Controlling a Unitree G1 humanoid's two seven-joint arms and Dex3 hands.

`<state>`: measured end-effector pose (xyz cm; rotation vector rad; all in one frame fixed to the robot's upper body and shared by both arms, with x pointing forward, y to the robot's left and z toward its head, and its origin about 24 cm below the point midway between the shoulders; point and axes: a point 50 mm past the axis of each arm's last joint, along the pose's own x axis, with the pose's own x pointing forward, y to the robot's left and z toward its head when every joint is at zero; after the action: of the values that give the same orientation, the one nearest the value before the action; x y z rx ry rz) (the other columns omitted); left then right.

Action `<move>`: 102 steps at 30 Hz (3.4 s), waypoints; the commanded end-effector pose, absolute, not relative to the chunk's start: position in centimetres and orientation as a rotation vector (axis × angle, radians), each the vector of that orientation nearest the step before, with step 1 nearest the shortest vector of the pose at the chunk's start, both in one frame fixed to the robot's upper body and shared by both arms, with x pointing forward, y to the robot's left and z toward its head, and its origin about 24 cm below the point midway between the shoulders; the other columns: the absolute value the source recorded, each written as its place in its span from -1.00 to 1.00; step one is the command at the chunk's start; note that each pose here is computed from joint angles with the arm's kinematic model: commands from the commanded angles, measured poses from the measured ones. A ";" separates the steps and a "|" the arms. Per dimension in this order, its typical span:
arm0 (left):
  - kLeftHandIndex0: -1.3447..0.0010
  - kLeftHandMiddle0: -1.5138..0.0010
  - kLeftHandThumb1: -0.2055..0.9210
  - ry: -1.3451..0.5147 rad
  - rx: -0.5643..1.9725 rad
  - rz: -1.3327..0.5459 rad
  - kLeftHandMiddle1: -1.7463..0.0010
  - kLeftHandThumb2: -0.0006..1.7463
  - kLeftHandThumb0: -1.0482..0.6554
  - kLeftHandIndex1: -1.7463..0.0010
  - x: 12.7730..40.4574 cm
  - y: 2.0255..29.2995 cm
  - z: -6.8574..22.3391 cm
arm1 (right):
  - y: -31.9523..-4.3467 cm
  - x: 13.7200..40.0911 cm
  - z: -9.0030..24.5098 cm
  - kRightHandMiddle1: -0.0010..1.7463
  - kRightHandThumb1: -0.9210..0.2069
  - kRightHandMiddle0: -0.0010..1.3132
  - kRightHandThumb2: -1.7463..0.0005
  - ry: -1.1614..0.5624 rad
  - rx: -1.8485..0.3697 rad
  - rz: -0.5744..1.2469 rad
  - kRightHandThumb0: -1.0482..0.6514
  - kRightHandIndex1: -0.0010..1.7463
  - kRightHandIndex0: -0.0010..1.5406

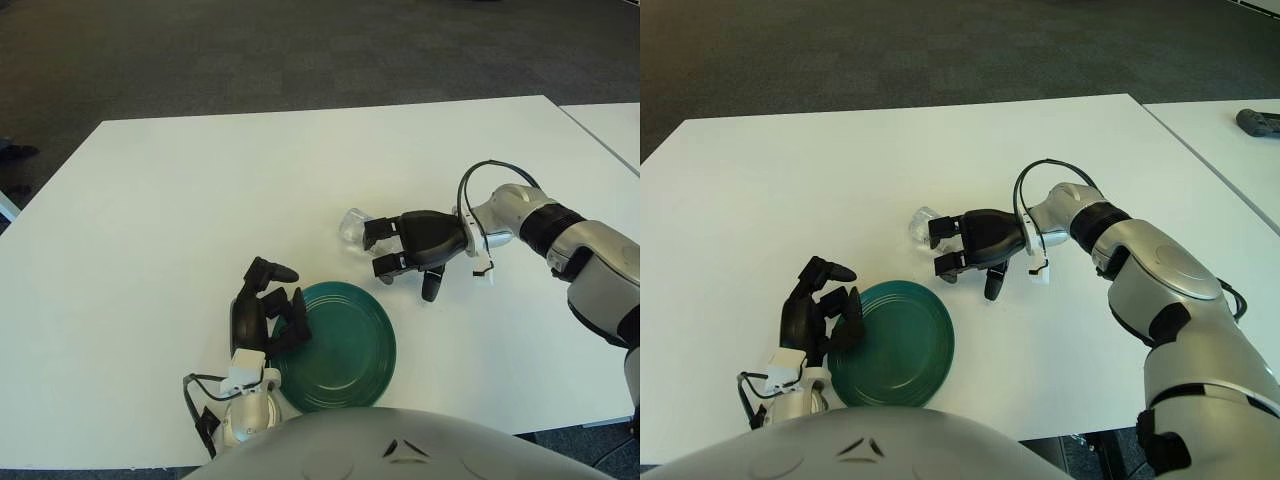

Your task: Put the bottle into the plate.

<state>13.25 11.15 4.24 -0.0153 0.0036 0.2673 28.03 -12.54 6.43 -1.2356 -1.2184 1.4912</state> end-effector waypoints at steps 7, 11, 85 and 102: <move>0.11 -0.74 -0.03 -0.060 -0.183 0.231 -1.00 0.47 -0.33 -1.00 14.5 8.0 6.0 | -12.8 28.5 6.1 1.00 -0.14 -0.21 -0.33 -1.250 -1.244 1.404 -0.29 1.00 0.14; 0.11 -0.74 -0.03 -0.058 -0.184 0.230 -1.00 0.47 -0.33 -1.00 15.0 8.1 5.8 | -12.8 28.8 6.1 1.00 -0.07 -0.17 -0.38 -1.261 -1.261 1.376 -0.30 1.00 0.22; 0.19 -0.67 0.09 -0.062 -0.195 0.181 -1.00 0.37 -0.30 -1.00 25.1 9.9 1.6 | -10.6 36.4 7.7 -0.65 -1.00 -1.00 0.46 -0.267 -1.543 0.334 -0.97 -0.96 -0.81; 0.19 -0.68 0.10 -0.056 -0.187 0.195 -1.00 0.37 -0.30 -1.00 25.1 9.7 1.6 | -8.1 34.6 7.3 -1.00 -1.00 -1.00 0.32 -0.210 -1.525 0.426 -1.00 -1.00 -1.00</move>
<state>24.79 11.03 1.01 -0.1281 -0.0474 0.1846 34.86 -7.73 7.33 -1.5123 -0.2244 0.4262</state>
